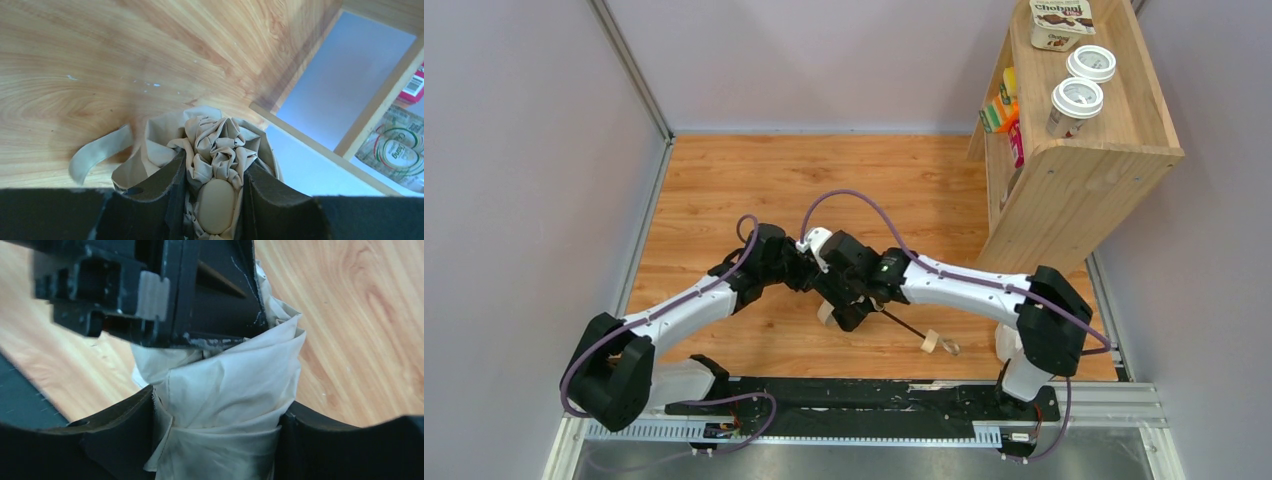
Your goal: Put away the umbrella
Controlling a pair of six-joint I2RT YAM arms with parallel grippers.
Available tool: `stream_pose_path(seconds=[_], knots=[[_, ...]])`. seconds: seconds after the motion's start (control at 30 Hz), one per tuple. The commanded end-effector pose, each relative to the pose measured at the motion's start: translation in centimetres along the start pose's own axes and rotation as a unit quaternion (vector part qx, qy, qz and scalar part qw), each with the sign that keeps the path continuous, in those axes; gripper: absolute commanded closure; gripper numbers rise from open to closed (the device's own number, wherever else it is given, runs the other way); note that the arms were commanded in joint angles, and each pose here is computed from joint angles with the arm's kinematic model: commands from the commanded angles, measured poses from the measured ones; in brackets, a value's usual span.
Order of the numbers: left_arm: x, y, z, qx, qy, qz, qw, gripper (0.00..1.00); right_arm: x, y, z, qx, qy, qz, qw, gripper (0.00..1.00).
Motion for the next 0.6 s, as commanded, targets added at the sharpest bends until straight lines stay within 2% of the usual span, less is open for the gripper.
stream_pose_path(seconds=[0.0, 0.1, 0.17, 0.27, 0.37, 0.4, 0.47, 0.53, 0.57], knots=[[-1.0, -1.2, -3.2, -0.055, -0.057, 0.049, 0.996, 1.0, 0.5, 1.8, -0.3, -0.155, -0.072, 0.007, 0.985, 0.36], [-1.0, -1.2, -2.6, -0.049, -0.078, 0.05, 0.994, 1.0, -0.1, 3.0, -0.2, -0.188, -0.093, 0.01, 0.978, 0.33], [-1.0, -1.3, -2.6, -0.048, -0.082, 0.051, 0.994, 1.0, -0.4, 3.6, -0.1, -0.18, -0.095, 0.003, 0.979, 0.32], [-1.3, -1.1, -2.0, -0.027, -0.094, 0.062, 0.993, 1.0, -0.4, 4.5, -0.1, -0.184, -0.097, -0.002, 0.978, 0.33], [-1.4, -1.2, -1.8, -0.028, -0.102, 0.065, 0.992, 1.0, -0.6, 5.2, -0.1, -0.185, -0.103, -0.011, 0.977, 0.4], [-1.4, -1.2, -1.8, -0.03, -0.104, 0.067, 0.992, 1.0, -0.6, 5.3, -0.1, -0.177, -0.102, -0.012, 0.979, 0.44], [-1.5, -1.3, -1.9, -0.03, -0.102, 0.077, 0.991, 1.0, -0.7, 5.4, 0.1, -0.155, -0.102, -0.016, 0.983, 0.64], [-1.6, -1.4, -1.9, -0.031, -0.096, 0.081, 0.992, 1.0, -0.8, 5.5, 0.1, -0.137, -0.097, -0.018, 0.986, 0.9], [-1.6, -1.4, -2.4, -0.05, -0.08, 0.082, 0.992, 1.0, -0.9, 5.4, 0.0, -0.132, -0.093, -0.017, 0.987, 1.0]])
Point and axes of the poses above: each gripper's point midway between its finger pads, its own y axis out along the fingers, its own z axis along the line the jaws close on, x = y × z, the point moved 9 cm from there along -y, back along the fingers, and after that the axes turned 5 degrees about -y, right-handed, at the moved point
